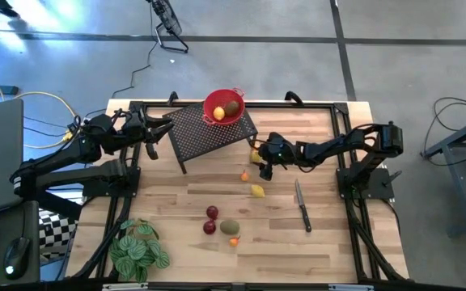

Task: Pick & Place Fruit
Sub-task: Put the top lemon into the red strainer bowl on the shelf

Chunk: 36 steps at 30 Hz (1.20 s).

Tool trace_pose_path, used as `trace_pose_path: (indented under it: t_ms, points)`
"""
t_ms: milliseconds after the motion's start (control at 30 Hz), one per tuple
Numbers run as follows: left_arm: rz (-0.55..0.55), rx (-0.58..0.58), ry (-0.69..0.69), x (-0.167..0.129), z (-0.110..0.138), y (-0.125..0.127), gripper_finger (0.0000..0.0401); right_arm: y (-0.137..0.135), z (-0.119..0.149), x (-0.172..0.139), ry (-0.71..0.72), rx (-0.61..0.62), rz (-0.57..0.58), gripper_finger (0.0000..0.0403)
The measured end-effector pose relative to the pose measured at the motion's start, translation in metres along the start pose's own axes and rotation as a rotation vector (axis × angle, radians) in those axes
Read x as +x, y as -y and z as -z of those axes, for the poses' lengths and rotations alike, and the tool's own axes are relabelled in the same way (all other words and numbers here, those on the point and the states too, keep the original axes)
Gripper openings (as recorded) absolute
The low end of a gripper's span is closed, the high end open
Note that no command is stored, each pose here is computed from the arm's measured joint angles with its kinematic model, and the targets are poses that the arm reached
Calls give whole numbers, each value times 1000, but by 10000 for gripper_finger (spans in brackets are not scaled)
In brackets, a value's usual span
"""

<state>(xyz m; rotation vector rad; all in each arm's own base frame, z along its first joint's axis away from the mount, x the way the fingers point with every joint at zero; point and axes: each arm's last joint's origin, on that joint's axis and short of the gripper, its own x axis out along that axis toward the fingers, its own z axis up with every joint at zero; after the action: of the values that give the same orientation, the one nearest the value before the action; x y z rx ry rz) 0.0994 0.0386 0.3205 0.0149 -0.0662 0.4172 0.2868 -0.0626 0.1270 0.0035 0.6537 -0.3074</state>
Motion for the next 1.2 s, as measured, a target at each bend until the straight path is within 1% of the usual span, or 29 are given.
trace_pose_path:
  t_ms: [133, 367, 533, 800, 933, 1067, 1200]
  points:
    - [0, 0, 0, 0, 0, 0, 77, 0, 2, 3, -7, 1, 0, 270]
    - [0, -2, 1, 0, 0, 0, 77, -2, 16, 13, -76, 44, 9, 270]
    - [0, -2, 0, 0, 0, 0, 77, -1, 15, 13, -62, 44, 37, 270]
    - [0, -2, 0, 0, 0, 0, 77, -3, 12, 12, -44, 11, 30, 270]
    - [0, -2, 1, 0, 0, 0, 77, -2, 1, 3, 11, 16, 29, 270]
    - [0, -3, 1, 0, 0, 0, 77, 2, -14, -16, 61, 28, 64, 270]
    - [0, -3, 0, 0, 0, 0, 77, 5, -28, -39, 76, 98, 78, 270]
